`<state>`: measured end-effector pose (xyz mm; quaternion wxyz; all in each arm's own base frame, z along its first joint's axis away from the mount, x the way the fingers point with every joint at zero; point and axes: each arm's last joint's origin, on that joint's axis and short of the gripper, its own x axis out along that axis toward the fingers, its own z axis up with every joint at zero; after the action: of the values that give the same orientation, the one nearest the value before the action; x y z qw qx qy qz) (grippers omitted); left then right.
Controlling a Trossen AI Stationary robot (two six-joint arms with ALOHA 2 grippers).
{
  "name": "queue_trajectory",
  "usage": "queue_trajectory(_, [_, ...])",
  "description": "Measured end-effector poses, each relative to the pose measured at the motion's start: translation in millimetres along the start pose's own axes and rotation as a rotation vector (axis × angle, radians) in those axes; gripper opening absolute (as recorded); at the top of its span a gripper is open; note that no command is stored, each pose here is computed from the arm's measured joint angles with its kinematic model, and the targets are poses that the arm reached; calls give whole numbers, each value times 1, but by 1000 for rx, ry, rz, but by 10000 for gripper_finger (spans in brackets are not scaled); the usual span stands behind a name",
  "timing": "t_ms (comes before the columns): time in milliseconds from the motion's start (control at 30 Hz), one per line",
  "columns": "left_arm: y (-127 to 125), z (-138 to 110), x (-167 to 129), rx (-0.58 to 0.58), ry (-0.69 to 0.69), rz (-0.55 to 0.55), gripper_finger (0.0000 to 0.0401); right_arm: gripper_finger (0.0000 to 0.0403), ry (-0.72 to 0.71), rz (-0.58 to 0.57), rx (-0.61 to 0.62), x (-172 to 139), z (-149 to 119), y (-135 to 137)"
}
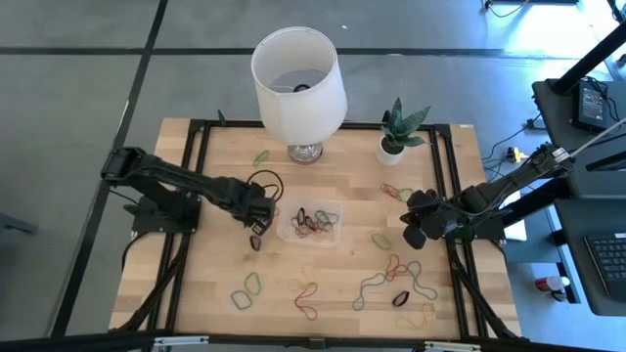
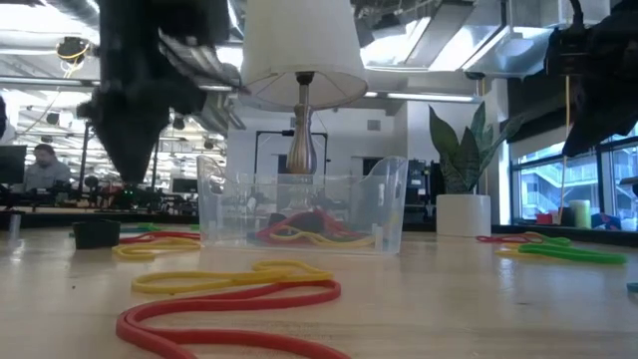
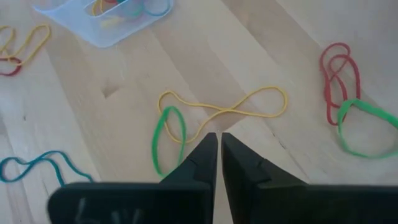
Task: Pick and place rubber bands into bin
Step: Put the left black rubber band into the transparent bin
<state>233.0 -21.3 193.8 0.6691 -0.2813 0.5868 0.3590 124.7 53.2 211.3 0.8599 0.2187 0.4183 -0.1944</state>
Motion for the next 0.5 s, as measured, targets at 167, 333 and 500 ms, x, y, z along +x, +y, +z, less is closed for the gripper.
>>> queue_trajectory(167, [0, 10, 24, -7, 26, 39, 147, 27, 0, 0, 5, 0, 0, 0])
queue_trajectory(333, [-5, 20, 35, 3, 12, 14, 161, 27, 0, 0, 4, 0, 0, 0])
queue_trajectory(500, [-11, 18, 45, 15, 73, 1, 156, 27, -1, 1, 5, 0, 0, 0])
